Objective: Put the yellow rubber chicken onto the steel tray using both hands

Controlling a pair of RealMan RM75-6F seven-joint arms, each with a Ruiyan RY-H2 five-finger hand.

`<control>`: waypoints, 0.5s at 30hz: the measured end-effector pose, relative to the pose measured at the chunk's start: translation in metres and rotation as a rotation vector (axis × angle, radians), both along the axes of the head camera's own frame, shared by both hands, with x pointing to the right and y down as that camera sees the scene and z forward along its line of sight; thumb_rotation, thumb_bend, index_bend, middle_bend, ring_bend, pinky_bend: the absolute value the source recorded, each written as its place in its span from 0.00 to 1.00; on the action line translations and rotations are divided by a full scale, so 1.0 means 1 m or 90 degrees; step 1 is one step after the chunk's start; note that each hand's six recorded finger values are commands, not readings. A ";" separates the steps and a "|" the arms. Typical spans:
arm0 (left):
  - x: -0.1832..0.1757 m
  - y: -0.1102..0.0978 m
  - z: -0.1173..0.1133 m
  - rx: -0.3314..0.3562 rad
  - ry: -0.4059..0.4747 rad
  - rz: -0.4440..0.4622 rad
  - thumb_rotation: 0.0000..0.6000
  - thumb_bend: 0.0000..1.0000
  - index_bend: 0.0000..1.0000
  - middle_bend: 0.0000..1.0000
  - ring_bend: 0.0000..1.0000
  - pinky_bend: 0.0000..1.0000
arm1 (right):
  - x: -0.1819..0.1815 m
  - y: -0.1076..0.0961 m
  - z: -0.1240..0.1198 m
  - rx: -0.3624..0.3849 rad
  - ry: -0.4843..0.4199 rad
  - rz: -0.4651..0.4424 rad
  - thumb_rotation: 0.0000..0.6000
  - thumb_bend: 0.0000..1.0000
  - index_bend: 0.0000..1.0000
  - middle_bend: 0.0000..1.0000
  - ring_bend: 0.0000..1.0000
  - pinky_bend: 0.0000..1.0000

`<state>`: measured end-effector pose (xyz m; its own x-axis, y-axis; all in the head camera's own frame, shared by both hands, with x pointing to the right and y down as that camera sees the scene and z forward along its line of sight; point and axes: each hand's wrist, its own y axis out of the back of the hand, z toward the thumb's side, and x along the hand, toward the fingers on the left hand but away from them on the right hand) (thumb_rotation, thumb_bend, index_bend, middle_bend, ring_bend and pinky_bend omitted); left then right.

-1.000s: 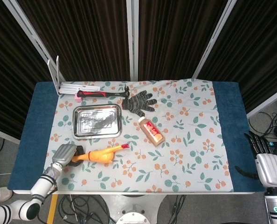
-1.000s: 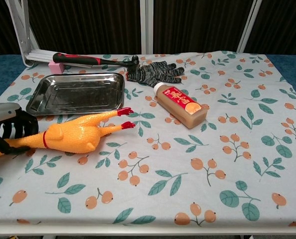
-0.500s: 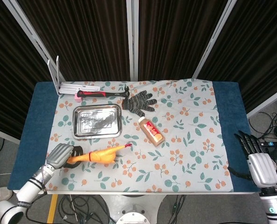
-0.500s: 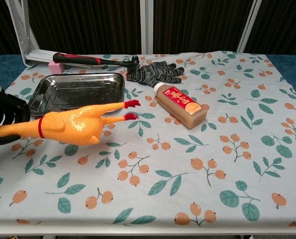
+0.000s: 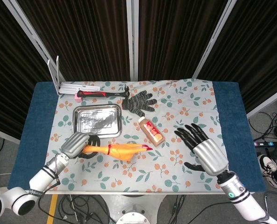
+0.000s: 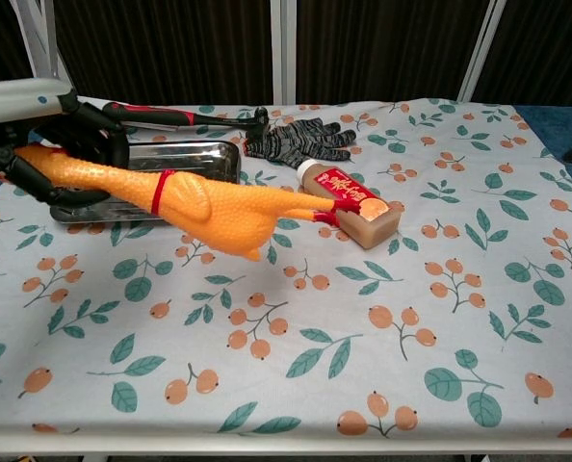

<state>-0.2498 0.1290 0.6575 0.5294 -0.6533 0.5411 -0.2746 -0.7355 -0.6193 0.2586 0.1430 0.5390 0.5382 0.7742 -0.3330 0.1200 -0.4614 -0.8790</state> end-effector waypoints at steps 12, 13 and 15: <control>0.010 -0.023 -0.015 -0.051 0.062 -0.076 1.00 0.60 0.76 0.74 0.66 0.66 | -0.071 -0.019 0.015 -0.028 0.033 -0.050 1.00 0.03 0.00 0.11 0.00 0.01; 0.011 -0.023 -0.015 -0.056 0.065 -0.080 1.00 0.60 0.76 0.74 0.66 0.66 | -0.075 -0.019 0.017 -0.029 0.033 -0.052 1.00 0.03 0.00 0.12 0.00 0.01; 0.012 -0.024 -0.016 -0.070 0.074 -0.091 1.00 0.61 0.76 0.74 0.66 0.66 | -0.082 -0.019 0.021 -0.027 0.035 -0.057 1.00 0.03 0.00 0.13 0.00 0.01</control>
